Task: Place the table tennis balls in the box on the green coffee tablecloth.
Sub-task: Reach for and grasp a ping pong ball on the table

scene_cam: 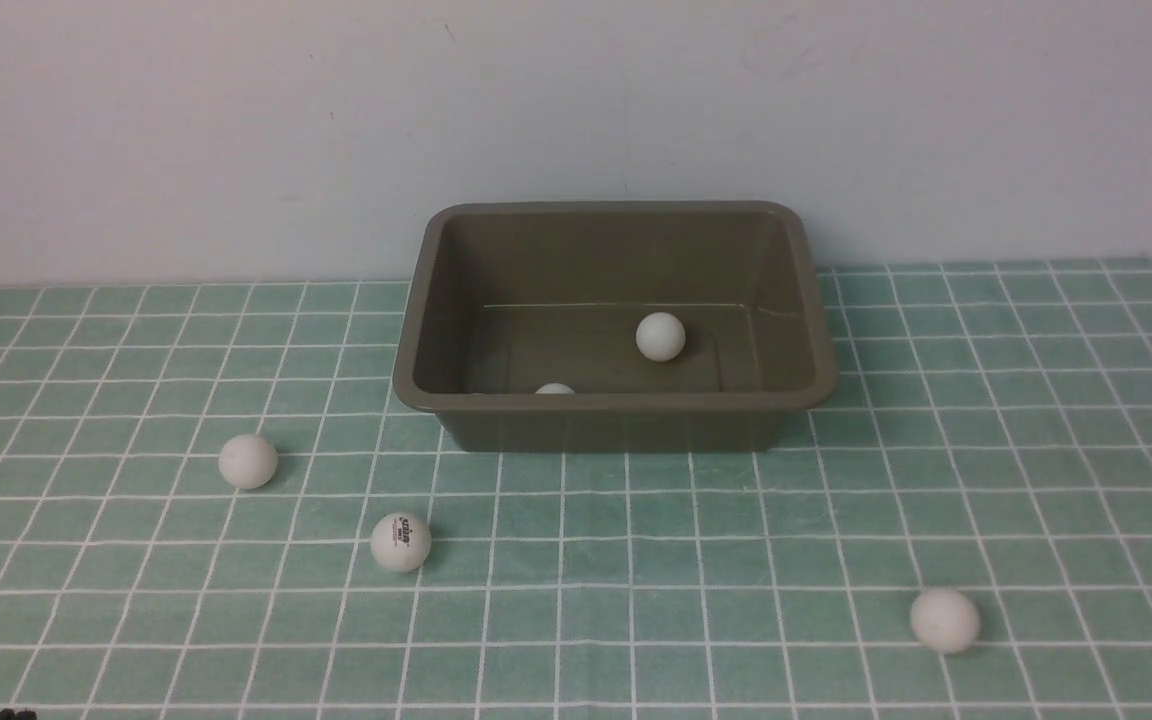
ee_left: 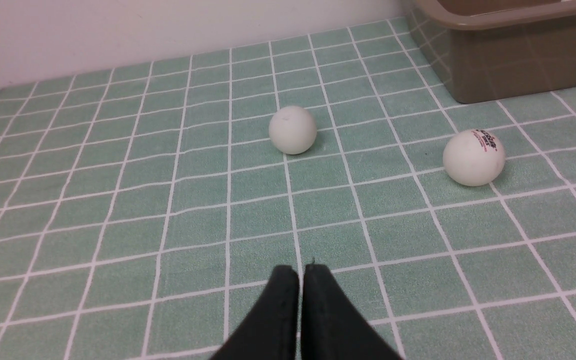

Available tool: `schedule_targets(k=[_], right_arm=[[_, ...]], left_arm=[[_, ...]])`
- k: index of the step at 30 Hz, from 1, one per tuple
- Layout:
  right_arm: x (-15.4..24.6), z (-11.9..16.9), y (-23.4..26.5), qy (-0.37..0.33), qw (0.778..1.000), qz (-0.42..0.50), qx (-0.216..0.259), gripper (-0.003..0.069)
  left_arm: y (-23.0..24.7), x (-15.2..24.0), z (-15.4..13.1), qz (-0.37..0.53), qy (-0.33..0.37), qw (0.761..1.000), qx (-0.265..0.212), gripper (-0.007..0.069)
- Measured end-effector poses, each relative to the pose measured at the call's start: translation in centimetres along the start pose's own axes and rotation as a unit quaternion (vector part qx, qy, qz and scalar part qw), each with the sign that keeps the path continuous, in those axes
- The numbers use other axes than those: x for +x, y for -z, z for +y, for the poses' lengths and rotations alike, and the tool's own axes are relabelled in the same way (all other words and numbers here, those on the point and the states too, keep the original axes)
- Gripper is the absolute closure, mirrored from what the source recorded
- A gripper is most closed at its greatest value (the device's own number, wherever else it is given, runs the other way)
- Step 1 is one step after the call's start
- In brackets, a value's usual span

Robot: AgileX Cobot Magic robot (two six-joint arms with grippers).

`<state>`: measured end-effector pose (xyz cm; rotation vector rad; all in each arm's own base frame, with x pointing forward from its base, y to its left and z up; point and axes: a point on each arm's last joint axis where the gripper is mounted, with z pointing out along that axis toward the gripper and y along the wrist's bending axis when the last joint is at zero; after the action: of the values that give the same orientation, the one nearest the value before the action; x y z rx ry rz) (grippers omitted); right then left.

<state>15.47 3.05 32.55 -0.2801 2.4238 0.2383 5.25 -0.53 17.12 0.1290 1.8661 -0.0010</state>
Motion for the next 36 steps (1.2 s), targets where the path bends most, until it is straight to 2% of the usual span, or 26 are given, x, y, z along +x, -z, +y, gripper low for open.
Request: schedule_targets(k=[6, 10, 14, 20, 24, 28, 32, 36], right_arm=[[2.1, -0.2, -2.4, -0.011, 0.998, 0.054, -0.009, 0.054], [1.7, -0.4, -4.7, -0.023, 0.996, 0.076, -0.025, 0.0537], [1.4, -0.7, -7.3, -0.027, 0.993, 0.11, -0.044, 0.0505], [1.3, -1.2, -11.1, -0.028, 0.988, 0.144, -0.049, 0.0419], [0.8, 0.2, -12.7, 0.005, 0.987, 0.146, -0.063, 0.0407], [-1.6, 2.5, -13.5, 0.045, 0.987, 0.133, -0.079, 0.0407], [-4.2, 3.8, -14.8, 0.072, 0.986, 0.141, -0.058, 0.04], [-5.4, 3.8, -17.0, 0.087, 0.978, 0.191, -0.02, 0.0357]], left_arm=[[0.0, 0.0, 0.0, 0.0, 0.0, 1.0, 0.0, 0.0629], [0.0, 0.0, 0.0, 0.0, 0.0, 1.0, 0.0, 0.0629], [0.0, 0.0, 0.0, 0.0, 0.0, 1.0, 0.0, 0.0629], [0.0, 0.0, 0.0, 0.0, 0.0, 1.0, 0.0, 0.0629], [0.0, 0.0, 0.0, 0.0, 0.0, 1.0, 0.0, 0.0629], [0.0, 0.0, 0.0, 0.0, 0.0, 1.0, 0.0, 0.0629], [0.0, 0.0, 0.0, 0.0, 0.0, 1.0, 0.0, 0.0629], [0.0, 0.0, 0.0, 0.0, 0.0, 1.0, 0.0, 0.0629]])
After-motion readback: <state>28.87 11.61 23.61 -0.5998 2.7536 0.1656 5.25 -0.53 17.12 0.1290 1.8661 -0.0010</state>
